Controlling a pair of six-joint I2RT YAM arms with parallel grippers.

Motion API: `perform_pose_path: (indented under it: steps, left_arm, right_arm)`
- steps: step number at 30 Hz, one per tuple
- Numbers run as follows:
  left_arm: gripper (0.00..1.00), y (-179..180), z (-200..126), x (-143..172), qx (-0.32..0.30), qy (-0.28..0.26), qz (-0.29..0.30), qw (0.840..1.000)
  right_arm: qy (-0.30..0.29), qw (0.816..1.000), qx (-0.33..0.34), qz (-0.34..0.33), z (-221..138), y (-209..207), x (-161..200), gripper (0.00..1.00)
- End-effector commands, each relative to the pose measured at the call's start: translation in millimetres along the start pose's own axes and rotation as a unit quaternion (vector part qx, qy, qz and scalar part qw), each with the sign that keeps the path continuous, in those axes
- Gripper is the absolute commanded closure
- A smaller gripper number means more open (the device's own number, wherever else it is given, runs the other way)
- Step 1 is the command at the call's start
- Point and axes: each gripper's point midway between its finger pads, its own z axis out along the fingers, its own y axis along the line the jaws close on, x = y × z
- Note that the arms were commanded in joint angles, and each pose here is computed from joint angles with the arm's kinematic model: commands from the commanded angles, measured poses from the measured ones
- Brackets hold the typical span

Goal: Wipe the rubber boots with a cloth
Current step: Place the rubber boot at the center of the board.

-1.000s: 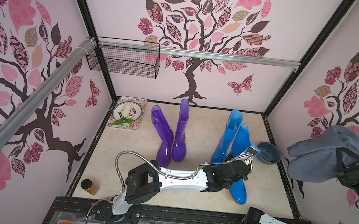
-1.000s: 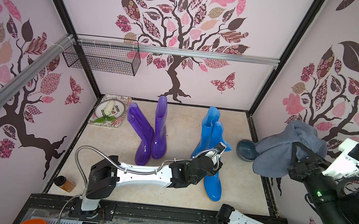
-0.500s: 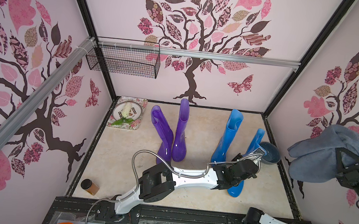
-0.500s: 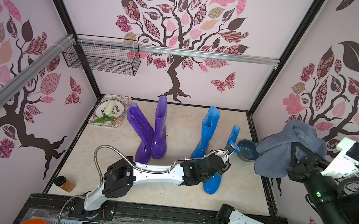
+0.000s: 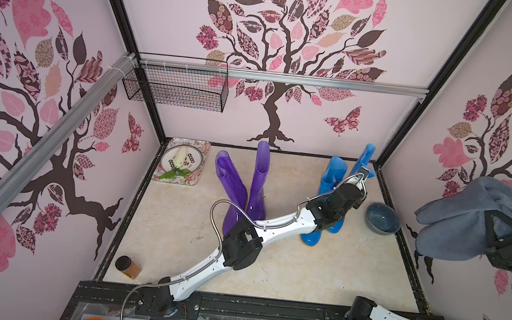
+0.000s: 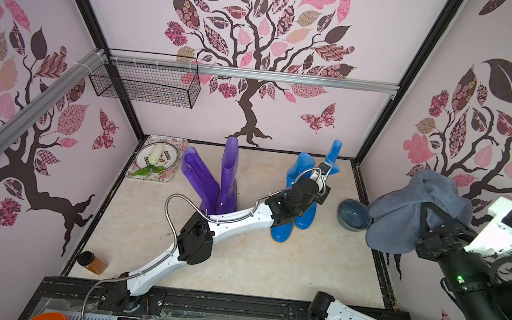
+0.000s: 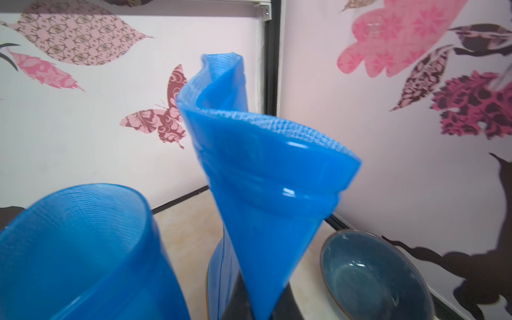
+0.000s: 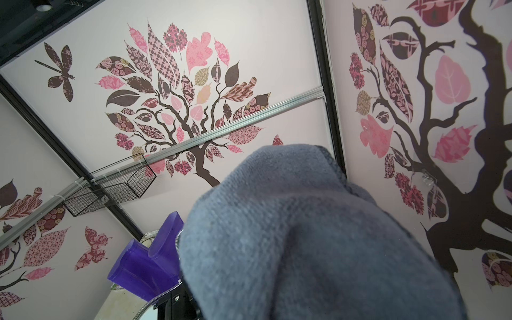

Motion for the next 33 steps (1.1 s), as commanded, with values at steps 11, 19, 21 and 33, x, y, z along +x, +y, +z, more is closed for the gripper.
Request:
perform_pose_path:
  steps: [11, 19, 21, 33]
  left_arm:
    - [1.00, 7, 28, -9, 0.026, -0.077, -0.105, 0.991]
    - [0.86, 3, 16, -41, 0.034, -0.097, -0.108, 0.989]
    - [1.00, 7, 12, -59, 0.027, -0.113, -0.116, 0.987]
    - [1.00, 10, 13, -48, -0.001, -0.114, -0.153, 0.982]
  right_arm:
    - [-0.006, 1.000, -0.013, -0.006, 8, 15, 5, 1.00]
    - [-0.007, 1.000, -0.015, 0.001, 7, 13, 4, 1.00]
    - [-0.007, 1.000, -0.019, 0.003, 6, 15, 2, 1.00]
    - [-0.008, 1.000, -0.020, 0.005, 5, 14, 0, 1.00]
